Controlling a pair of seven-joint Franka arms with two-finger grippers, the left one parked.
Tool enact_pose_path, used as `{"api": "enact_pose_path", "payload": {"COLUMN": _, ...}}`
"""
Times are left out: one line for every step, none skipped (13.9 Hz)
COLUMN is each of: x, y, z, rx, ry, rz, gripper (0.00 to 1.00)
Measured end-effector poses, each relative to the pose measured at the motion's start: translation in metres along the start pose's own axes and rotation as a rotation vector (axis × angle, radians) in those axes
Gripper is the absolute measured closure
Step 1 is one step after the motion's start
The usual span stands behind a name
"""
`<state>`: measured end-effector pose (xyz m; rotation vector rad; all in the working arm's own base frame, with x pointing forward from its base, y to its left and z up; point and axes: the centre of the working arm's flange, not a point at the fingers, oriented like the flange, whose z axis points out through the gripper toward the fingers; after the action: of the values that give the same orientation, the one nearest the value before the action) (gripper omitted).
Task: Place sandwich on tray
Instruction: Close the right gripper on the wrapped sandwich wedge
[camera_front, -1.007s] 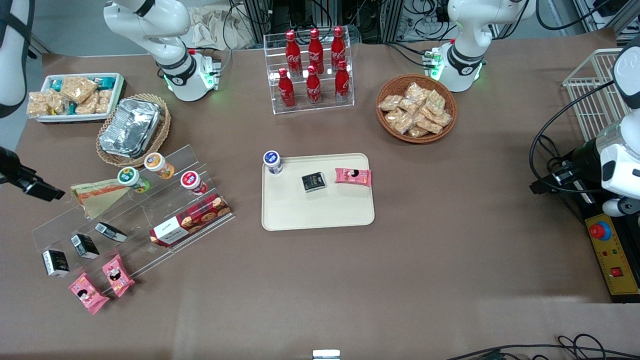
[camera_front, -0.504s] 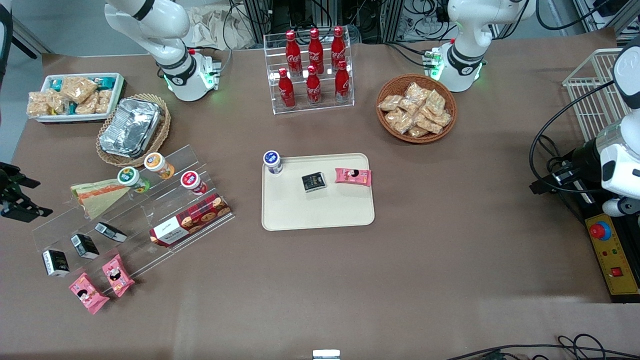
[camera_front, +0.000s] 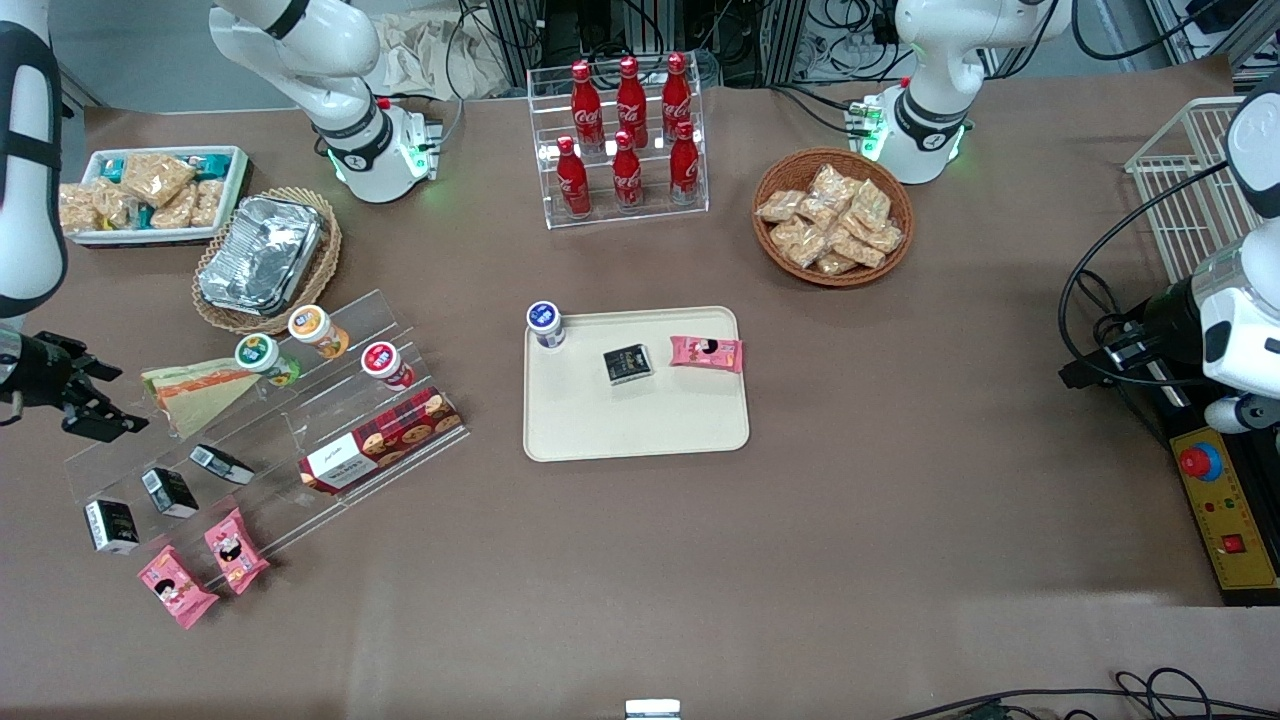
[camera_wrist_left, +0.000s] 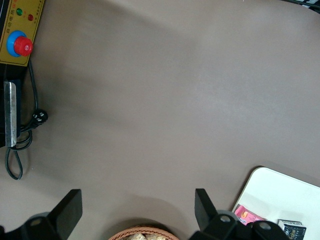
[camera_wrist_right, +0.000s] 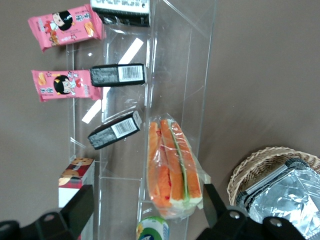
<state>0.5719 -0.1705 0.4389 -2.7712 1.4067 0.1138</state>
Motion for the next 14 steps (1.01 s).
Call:
{"api": "enact_pose_path", "payload": {"x": -0.003, "y": 0.003, "z": 0.004, "rx": -0.001, "ry": -0.002, "rz": -0.006, "gripper": 0.03}}
{"api": "enact_pose_path", "payload": {"x": -0.006, "y": 0.006, "z": 0.009, "rx": -0.002, "ry": -0.006, "rz": -0.009, "gripper": 0.03}}
{"api": "enact_pose_path", "payload": {"x": -0.009, "y": 0.008, "z": 0.013, "rx": -0.002, "ry": -0.006, "rz": -0.010, "gripper": 0.03}}
{"api": "enact_pose_path", "payload": {"x": -0.012, "y": 0.010, "z": 0.018, "rx": 0.000, "ry": -0.004, "rz": -0.011, "gripper": 0.03}}
{"api": "enact_pose_path", "payload": {"x": -0.014, "y": 0.013, "z": 0.024, "rx": 0.003, "ry": -0.001, "rz": -0.011, "gripper": 0.03}}
{"api": "enact_pose_path", "payload": {"x": -0.017, "y": 0.015, "z": 0.029, "rx": 0.005, "ry": 0.002, "rz": -0.014, "gripper": 0.03}}
{"api": "enact_pose_path", "payload": {"x": -0.019, "y": 0.017, "z": 0.034, "rx": 0.007, "ry": 0.006, "rz": -0.022, "gripper": 0.03}}
{"api": "enact_pose_path", "payload": {"x": -0.020, "y": 0.019, "z": 0.039, "rx": 0.009, "ry": 0.008, "rz": -0.030, "gripper": 0.03}}
{"api": "enact_pose_path", "payload": {"x": -0.021, "y": 0.020, "z": 0.043, "rx": 0.010, "ry": 0.010, "rz": -0.036, "gripper": 0.03}}
{"api": "enact_pose_path", "payload": {"x": -0.021, "y": 0.020, "z": 0.047, "rx": 0.010, "ry": 0.010, "rz": -0.041, "gripper": 0.03}}
{"api": "enact_pose_path", "payload": {"x": -0.021, "y": 0.021, "z": 0.050, "rx": 0.010, "ry": 0.014, "rz": -0.045, "gripper": 0.03}}
{"api": "enact_pose_path", "payload": {"x": -0.020, "y": 0.020, "z": 0.054, "rx": 0.012, "ry": 0.022, "rz": -0.048, "gripper": 0.03}}
{"api": "enact_pose_path", "payload": {"x": -0.018, "y": 0.019, "z": 0.059, "rx": 0.012, "ry": 0.030, "rz": -0.050, "gripper": 0.03}}
{"api": "enact_pose_path", "payload": {"x": -0.016, "y": 0.018, "z": 0.064, "rx": 0.011, "ry": 0.032, "rz": -0.051, "gripper": 0.03}}
